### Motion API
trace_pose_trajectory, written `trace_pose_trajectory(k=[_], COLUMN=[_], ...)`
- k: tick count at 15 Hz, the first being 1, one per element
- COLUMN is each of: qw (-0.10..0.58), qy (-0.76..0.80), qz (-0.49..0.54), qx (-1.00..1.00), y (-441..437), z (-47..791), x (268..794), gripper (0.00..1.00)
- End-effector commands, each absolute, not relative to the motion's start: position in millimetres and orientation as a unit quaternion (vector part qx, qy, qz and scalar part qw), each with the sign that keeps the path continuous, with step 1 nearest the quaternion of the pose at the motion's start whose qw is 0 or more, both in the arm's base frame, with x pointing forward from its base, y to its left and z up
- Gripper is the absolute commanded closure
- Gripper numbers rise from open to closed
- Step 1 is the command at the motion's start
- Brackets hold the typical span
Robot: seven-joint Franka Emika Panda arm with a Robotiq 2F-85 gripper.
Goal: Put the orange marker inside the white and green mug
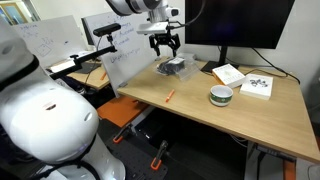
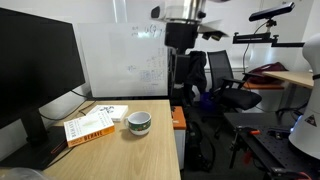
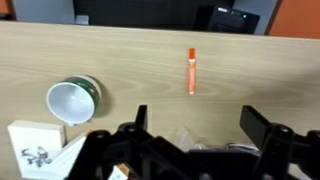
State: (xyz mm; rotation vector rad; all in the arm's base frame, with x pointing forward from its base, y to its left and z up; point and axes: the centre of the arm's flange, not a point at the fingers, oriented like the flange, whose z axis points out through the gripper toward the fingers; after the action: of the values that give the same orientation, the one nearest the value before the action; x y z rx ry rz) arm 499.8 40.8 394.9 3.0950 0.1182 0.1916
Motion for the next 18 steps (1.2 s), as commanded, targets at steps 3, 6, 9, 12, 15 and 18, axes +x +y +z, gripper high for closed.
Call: trace_pose_trajectory(k=[3,6,9,12,15,18], qw=[-0.007,0.002,0.017,0.015,0.004,-0.008], qy=[0.048,0.048,0.049,0.05,0.057,0.066], qz=[0.018,-0.008,-0.032,-0.045,-0.058,-0.072], qx=[0.999,0.999,0.998,0.998,0.997,0.995], y=[88,98,99,99,97,98], z=[327,279,234,195,163,138], x=[596,622,636,644,646,646], gripper=[0.0,0.0,0.0,0.0,0.0,0.2])
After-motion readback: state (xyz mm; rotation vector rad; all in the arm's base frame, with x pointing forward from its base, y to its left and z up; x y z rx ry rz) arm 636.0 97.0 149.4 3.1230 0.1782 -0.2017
